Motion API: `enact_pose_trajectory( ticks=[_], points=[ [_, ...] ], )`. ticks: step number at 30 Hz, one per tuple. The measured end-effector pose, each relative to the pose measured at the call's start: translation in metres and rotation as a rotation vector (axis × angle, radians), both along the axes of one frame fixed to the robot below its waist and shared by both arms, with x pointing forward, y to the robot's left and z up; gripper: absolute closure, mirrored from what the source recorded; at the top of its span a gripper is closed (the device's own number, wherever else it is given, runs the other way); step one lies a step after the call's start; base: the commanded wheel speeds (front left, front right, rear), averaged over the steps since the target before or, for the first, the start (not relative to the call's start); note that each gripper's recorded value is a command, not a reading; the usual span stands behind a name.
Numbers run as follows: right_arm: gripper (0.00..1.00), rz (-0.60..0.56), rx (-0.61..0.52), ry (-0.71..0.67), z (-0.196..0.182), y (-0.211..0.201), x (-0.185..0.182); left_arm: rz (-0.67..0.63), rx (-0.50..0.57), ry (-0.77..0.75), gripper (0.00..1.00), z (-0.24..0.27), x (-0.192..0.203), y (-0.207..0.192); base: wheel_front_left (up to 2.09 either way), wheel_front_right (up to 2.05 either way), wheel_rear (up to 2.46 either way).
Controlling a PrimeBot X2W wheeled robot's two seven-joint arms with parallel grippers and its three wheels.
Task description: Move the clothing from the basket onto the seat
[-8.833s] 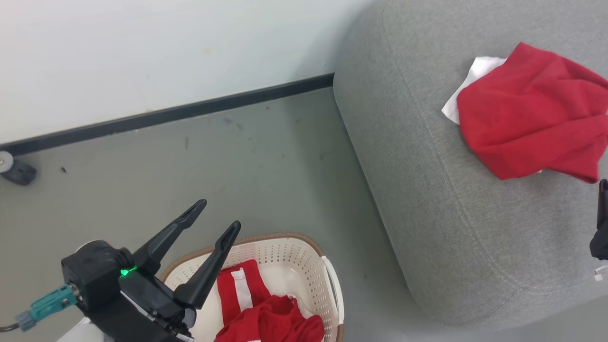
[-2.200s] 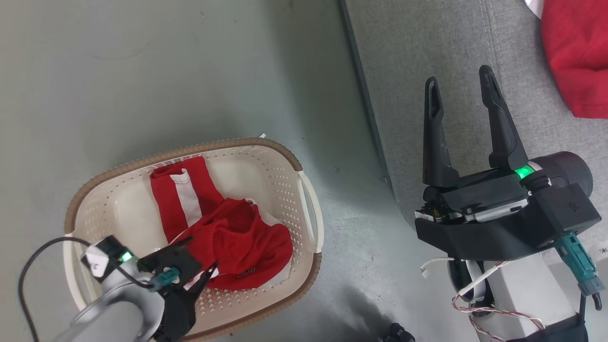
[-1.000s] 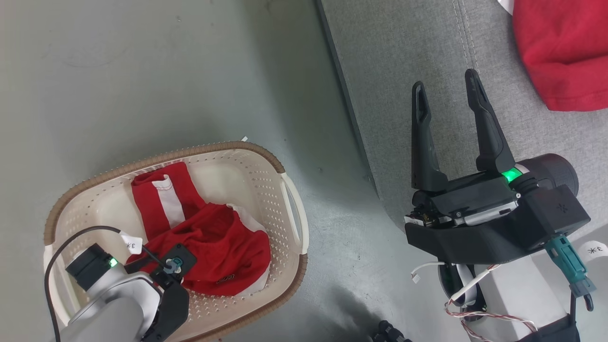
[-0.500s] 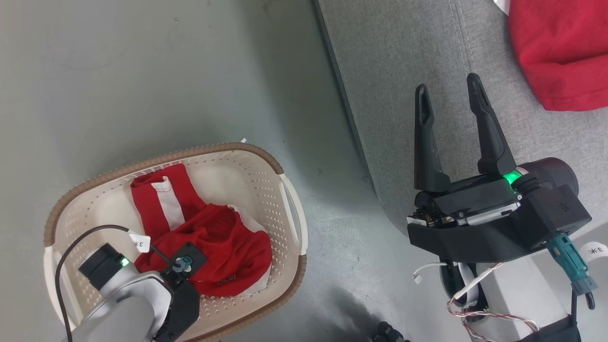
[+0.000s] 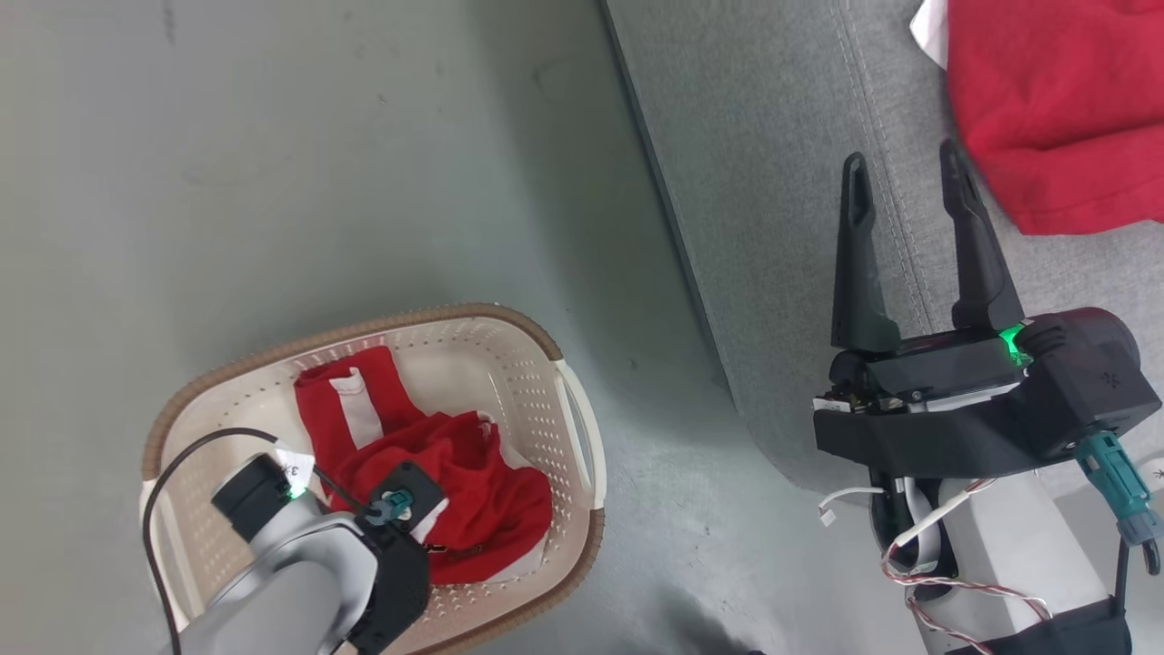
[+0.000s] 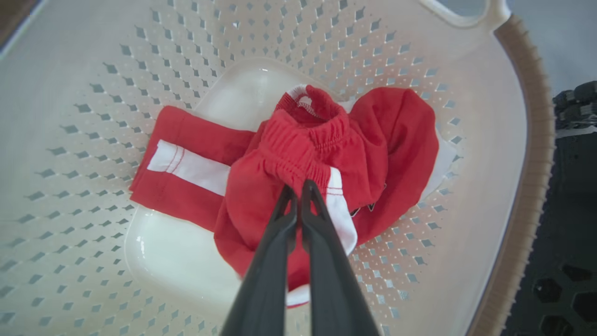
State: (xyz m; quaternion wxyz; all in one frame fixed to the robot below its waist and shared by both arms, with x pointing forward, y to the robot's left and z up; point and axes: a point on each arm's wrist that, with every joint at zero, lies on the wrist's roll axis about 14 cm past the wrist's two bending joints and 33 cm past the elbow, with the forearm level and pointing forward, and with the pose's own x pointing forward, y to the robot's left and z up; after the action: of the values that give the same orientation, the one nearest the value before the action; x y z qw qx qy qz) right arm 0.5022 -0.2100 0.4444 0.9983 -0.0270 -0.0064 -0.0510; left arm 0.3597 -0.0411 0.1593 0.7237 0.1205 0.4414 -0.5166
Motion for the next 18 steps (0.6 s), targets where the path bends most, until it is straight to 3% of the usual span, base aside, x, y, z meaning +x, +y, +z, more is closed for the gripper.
enact_pose_trajectory(
  ticks=[18],
  points=[
    [0.00, -0.042, -0.012, -0.075, 0.048, -0.025, -0.026, 0.080, -0.254, -0.255, 1.00, 0.110, 0.042, -0.031, 0.00, 0.00, 0.00]
  ],
)
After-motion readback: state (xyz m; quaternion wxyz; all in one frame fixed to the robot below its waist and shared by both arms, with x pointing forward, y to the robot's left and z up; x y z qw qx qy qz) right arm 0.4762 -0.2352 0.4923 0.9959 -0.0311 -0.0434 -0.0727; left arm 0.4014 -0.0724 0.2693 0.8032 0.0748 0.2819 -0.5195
